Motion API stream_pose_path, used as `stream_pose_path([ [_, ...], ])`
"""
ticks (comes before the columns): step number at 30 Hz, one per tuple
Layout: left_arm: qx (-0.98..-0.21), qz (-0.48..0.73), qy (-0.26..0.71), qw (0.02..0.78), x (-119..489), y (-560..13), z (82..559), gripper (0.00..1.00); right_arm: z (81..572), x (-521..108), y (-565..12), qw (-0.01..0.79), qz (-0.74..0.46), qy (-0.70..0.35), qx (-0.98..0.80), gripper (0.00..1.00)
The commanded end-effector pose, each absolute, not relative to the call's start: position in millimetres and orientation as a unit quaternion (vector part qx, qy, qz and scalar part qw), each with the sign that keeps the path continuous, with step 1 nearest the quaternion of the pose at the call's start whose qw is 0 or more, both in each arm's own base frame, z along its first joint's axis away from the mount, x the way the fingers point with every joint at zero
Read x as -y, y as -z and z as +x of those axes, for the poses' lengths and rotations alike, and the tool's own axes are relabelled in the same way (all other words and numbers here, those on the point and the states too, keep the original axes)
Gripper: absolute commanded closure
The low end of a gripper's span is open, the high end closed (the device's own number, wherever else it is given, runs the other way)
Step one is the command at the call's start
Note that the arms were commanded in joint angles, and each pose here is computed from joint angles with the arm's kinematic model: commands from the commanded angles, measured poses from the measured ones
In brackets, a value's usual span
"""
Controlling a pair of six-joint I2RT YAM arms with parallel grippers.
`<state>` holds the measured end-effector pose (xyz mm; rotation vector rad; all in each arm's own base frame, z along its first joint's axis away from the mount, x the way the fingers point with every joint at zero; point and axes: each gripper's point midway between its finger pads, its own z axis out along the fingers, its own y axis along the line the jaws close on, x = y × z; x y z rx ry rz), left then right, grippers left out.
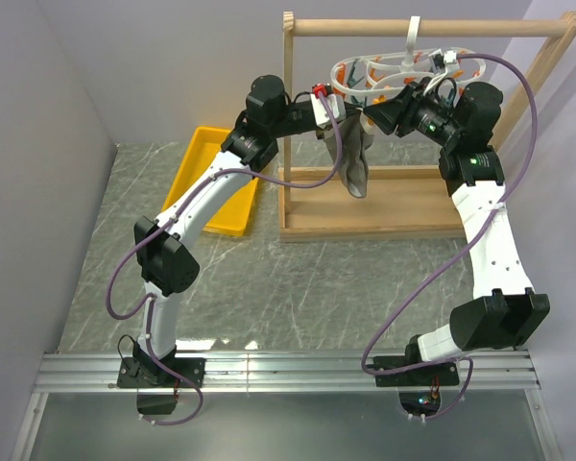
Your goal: Clip the underwear to the hanger
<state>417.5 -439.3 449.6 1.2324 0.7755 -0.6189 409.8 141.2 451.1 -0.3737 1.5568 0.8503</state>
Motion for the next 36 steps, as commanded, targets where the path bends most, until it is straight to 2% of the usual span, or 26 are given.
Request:
stream_pose_path([
  [1, -0.301, 0.546, 0.275, 0.732, 426.4, -496.4, 395.1, 1.00, 400.0, -150.4, -459.8, 0.612, -0.177, -0.385, -0.668, 0.54],
  [10, -0.306, 0.562, 0.269, 0.720, 424.7, -484.5, 393.0, 0.98, 392.8, -148.6, -470.2, 0.618, -0.169, -0.384, -0.665, 0.42],
  [17, -0.318, 0.589, 0.272, 0.691, 420.5, -460.5, 381.2, 0.65, 384.1, -142.3, -469.8, 0.622, -0.163, -0.364, -0.673, 0.33],
  [20, -0.329, 0.601, 0.280, 0.672, 419.9, -447.6, 374.7, 0.57, 381.6, -137.9, -464.1, 0.622, -0.157, -0.351, -0.682, 0.31],
  [29, -0.371, 0.609, 0.307, 0.630, 405.7, -419.8, 346.8, 0.41, 376.0, -121.6, -443.5, 0.615, -0.141, -0.304, -0.714, 0.23],
  [31, -0.382, 0.607, 0.309, 0.624, 399.0, -417.2, 340.6, 0.34, 375.4, -115.8, -437.6, 0.613, -0.136, -0.288, -0.723, 0.22],
  [36, -0.435, 0.576, 0.319, 0.615, 381.0, -414.6, 328.9, 0.31, 369.8, -103.4, -432.4, 0.615, -0.133, -0.255, -0.734, 0.21],
])
